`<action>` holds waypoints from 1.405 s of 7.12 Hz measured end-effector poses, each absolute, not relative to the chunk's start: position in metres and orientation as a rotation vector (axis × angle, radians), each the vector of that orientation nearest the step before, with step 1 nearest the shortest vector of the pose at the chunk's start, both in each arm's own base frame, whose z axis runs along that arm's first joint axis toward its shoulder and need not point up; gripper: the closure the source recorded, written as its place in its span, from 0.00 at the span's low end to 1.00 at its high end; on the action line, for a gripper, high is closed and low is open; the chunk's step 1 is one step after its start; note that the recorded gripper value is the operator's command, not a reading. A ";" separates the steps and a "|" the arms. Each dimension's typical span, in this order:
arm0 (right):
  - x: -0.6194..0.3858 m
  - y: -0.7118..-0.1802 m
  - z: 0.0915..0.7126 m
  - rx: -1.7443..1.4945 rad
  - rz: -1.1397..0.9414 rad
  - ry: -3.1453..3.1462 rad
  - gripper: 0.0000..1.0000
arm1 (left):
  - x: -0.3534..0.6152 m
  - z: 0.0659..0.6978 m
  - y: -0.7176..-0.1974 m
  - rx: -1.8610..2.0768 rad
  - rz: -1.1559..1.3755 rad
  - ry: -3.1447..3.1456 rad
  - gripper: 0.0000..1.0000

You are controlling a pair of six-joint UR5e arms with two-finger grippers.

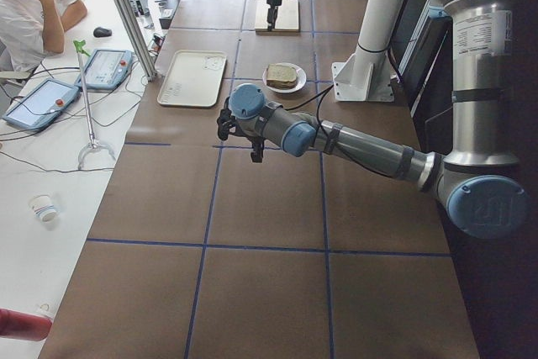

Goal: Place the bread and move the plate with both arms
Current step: 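Withdraw the right gripper toward the board while the left gripper reaches toward the plate rim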

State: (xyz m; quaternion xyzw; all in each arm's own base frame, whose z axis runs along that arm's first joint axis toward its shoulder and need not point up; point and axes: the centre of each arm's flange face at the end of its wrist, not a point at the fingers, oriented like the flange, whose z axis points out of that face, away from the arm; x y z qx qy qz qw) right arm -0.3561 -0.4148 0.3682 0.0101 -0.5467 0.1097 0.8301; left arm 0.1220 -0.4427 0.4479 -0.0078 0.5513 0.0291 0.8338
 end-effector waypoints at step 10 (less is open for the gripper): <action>-0.264 -0.415 0.430 0.072 0.196 -1.066 0.00 | 0.490 0.372 -0.315 0.041 -0.454 1.516 0.01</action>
